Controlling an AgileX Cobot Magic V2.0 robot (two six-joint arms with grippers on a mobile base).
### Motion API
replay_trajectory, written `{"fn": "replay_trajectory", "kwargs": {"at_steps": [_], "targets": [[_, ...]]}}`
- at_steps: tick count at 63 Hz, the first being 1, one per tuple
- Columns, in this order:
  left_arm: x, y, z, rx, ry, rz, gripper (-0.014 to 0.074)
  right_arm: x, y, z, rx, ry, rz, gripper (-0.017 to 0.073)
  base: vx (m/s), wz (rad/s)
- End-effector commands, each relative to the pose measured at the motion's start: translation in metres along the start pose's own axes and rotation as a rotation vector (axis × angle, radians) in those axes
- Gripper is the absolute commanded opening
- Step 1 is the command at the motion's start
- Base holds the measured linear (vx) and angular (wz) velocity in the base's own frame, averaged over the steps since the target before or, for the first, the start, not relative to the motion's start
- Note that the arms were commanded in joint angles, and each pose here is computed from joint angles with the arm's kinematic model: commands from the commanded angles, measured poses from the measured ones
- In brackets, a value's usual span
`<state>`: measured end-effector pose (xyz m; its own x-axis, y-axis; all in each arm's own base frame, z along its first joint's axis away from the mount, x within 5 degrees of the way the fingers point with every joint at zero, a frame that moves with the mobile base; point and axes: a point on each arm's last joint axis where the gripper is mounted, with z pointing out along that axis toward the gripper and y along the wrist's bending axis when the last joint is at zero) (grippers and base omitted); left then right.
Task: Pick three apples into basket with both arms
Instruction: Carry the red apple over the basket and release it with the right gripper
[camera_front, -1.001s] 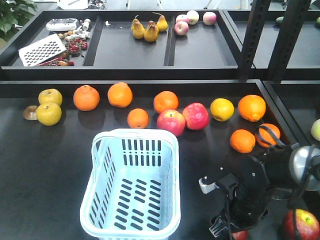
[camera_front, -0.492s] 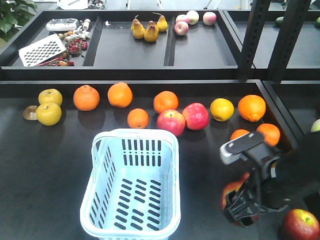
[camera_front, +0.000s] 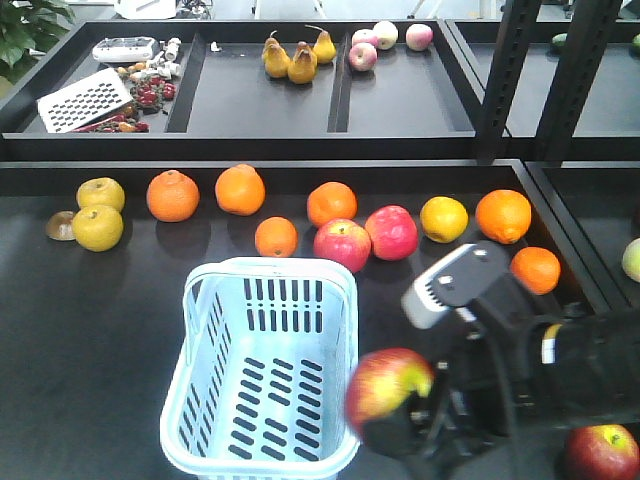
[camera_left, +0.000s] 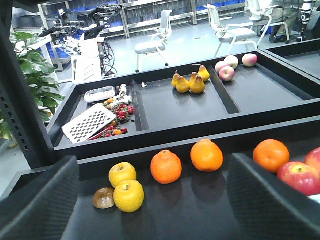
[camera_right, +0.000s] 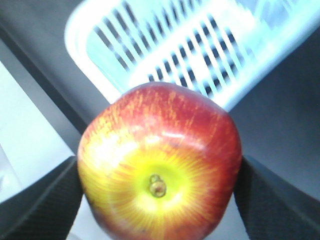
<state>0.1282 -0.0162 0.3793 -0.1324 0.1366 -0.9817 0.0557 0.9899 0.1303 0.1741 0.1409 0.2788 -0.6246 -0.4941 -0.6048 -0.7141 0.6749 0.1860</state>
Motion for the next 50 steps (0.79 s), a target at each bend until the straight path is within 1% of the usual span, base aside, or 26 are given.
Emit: {"fn": "replay_trajectory", "kwargs": {"at_steps": [1, 9, 14, 23, 29, 45, 50], "targets": [[-0.012, 0.000, -0.003, 0.017, -0.069, -0.001, 0.0572, -0.021, 0.008, 0.005, 0.016, -0.151, -0.039, 0.0300, 0.00, 0.00], [-0.012, 0.000, -0.003, 0.017, -0.069, -0.001, 0.0572, -0.030, 0.015, 0.027, 0.019, -0.172, -0.065, 0.0300, 0.00, 0.00], [-0.012, 0.000, -0.003, 0.017, -0.069, -0.001, 0.0572, -0.041, 0.016, 0.039, 0.023, -0.185, -0.069, 0.0306, 0.00, 0.00], [-0.012, 0.000, -0.003, 0.017, -0.069, -0.001, 0.0572, -0.060, 0.016, 0.054, 0.012, -0.168, -0.074, 0.0349, 0.00, 0.00], [-0.012, 0.000, -0.003, 0.017, -0.069, -0.001, 0.0572, -0.066, 0.014, 0.063, 0.011, -0.152, -0.073, 0.0408, 0.00, 0.00], [-0.012, 0.000, -0.003, 0.017, -0.069, -0.001, 0.0572, -0.065, 0.010, 0.079, 0.019, -0.124, -0.066, 0.0672, 0.00, 0.00], [-0.012, 0.000, -0.003, 0.017, -0.069, -0.001, 0.0572, -0.066, 0.010, 0.078, 0.023, -0.133, -0.067, 0.0711, 0.00, 0.00]]}}
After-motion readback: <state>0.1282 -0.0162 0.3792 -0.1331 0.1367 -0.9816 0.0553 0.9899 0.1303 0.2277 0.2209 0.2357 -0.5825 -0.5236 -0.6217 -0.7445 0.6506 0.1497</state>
